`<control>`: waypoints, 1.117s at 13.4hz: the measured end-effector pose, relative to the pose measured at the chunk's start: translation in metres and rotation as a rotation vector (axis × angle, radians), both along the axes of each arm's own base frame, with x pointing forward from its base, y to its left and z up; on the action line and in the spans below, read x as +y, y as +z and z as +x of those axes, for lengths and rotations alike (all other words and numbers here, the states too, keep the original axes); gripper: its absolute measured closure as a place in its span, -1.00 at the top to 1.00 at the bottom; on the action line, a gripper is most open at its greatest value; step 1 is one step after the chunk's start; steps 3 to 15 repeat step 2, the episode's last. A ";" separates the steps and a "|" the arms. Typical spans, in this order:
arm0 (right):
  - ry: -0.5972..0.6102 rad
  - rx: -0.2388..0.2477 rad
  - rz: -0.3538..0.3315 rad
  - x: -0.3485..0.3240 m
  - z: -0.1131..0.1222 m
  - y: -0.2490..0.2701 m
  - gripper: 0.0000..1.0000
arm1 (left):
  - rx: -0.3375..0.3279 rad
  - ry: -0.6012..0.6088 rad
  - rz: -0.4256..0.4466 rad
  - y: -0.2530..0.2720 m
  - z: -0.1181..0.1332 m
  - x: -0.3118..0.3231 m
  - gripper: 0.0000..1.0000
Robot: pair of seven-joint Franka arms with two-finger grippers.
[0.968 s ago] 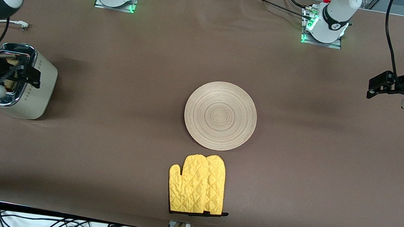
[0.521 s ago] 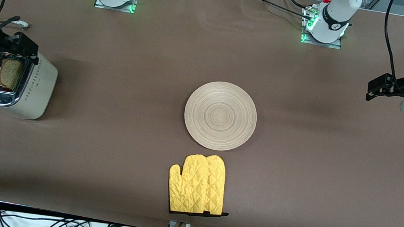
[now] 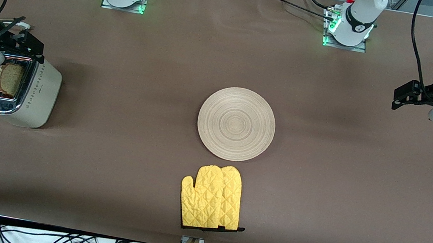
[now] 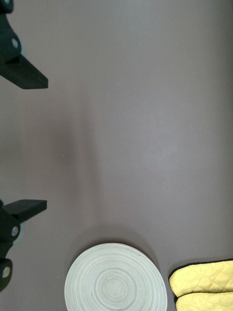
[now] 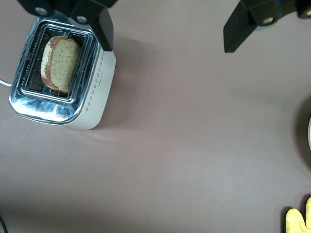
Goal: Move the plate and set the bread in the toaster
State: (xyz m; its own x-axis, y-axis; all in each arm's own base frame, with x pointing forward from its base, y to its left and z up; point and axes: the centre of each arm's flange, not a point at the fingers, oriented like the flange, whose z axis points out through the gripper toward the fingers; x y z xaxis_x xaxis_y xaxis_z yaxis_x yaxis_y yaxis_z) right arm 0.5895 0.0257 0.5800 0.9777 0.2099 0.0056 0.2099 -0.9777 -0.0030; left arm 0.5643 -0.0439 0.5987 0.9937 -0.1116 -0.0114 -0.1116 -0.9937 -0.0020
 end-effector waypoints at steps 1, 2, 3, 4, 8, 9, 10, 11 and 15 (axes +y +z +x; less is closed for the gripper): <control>0.000 0.000 -0.006 -0.001 0.000 0.000 1.00 | 0.001 0.000 0.000 -0.001 0.000 0.000 1.00; 0.001 0.000 -0.018 -0.002 0.001 -0.001 1.00 | 0.003 -0.001 0.000 -0.002 0.001 0.000 1.00; 0.001 0.000 -0.018 -0.002 0.001 -0.001 1.00 | 0.003 -0.001 0.000 -0.002 0.001 0.000 1.00; 0.001 0.000 -0.018 -0.002 0.001 -0.001 1.00 | 0.003 -0.001 0.000 -0.002 0.001 0.000 1.00; 0.001 0.000 -0.018 -0.002 0.001 -0.001 1.00 | 0.003 -0.001 0.000 -0.002 0.001 0.000 1.00; 0.001 0.000 -0.018 -0.002 0.001 -0.001 1.00 | 0.003 -0.001 0.000 -0.002 0.001 0.000 1.00; 0.001 0.000 -0.018 -0.002 0.001 -0.001 1.00 | 0.003 -0.001 0.000 -0.002 0.001 0.000 1.00; 0.001 0.000 -0.018 -0.002 0.001 -0.001 1.00 | 0.003 -0.001 0.000 -0.002 0.001 0.000 1.00; 0.001 0.000 -0.018 -0.002 0.001 -0.001 1.00 | 0.003 -0.001 0.000 -0.002 0.001 0.000 1.00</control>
